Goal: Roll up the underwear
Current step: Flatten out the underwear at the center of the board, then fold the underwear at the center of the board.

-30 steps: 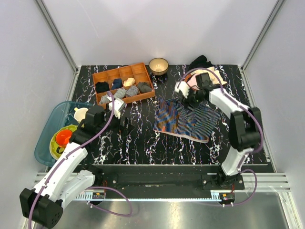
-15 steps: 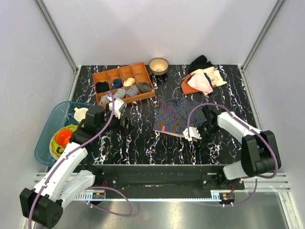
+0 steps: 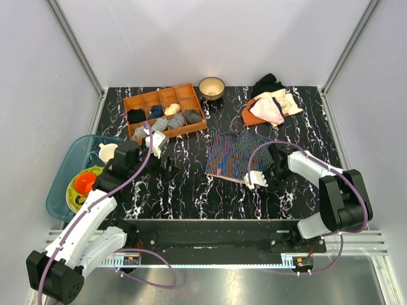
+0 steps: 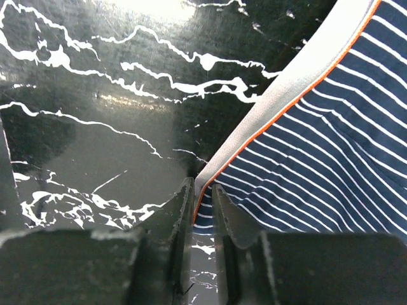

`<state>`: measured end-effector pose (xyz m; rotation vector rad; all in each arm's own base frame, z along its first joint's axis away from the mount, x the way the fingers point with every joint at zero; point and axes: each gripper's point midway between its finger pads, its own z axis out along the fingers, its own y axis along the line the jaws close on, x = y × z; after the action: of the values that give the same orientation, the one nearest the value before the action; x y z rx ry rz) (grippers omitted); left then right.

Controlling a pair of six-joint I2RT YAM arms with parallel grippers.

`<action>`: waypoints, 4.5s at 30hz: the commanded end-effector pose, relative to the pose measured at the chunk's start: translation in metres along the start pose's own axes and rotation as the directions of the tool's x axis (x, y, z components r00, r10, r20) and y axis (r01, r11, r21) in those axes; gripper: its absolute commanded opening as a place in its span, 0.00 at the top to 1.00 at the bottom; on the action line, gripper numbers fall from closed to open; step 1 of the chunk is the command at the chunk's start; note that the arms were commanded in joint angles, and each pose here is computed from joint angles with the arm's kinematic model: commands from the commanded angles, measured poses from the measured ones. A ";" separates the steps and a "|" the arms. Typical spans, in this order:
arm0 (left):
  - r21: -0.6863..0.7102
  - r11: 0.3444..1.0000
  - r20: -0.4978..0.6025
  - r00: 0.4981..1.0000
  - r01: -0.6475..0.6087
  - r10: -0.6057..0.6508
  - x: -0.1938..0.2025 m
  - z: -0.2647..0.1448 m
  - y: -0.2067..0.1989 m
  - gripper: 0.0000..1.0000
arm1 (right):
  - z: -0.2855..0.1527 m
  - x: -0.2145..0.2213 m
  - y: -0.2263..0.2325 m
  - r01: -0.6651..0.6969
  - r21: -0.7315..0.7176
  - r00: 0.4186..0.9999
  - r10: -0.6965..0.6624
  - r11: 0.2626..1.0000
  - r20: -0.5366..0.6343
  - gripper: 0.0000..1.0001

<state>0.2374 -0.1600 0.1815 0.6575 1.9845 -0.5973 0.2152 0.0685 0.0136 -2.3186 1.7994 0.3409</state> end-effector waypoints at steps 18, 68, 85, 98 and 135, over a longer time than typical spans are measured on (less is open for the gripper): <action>0.010 0.999 0.075 0.997 -0.038 0.037 -0.027 -0.005 -0.003 0.01 | 0.026 -0.232 0.007 0.103 -0.333 0.964 -0.011 0.937 0.265 0.58; 0.309 0.913 -0.366 0.852 -0.268 0.374 0.110 0.230 -0.276 0.35 | -0.081 0.062 -0.007 -0.344 0.035 0.884 0.310 0.938 0.351 0.51; 0.254 0.922 -0.412 0.830 -0.291 0.376 0.117 0.212 -0.254 0.72 | -0.066 0.064 -0.009 -0.208 0.092 0.923 0.164 0.974 0.348 0.48; 0.263 0.940 -0.404 0.860 -0.218 0.313 0.114 0.203 -0.256 1.00 | -0.031 0.073 -0.023 -0.023 0.115 0.973 -0.004 0.993 0.230 0.48; 0.604 0.791 -0.364 0.917 0.096 0.166 0.092 0.106 -0.301 1.00 | -0.084 0.001 0.058 -0.049 0.091 0.967 0.025 0.995 0.254 1.00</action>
<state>0.0702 -0.4241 0.0613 1.3277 2.2284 -1.0502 0.1577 0.0138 0.0725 -2.0872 1.8086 0.4525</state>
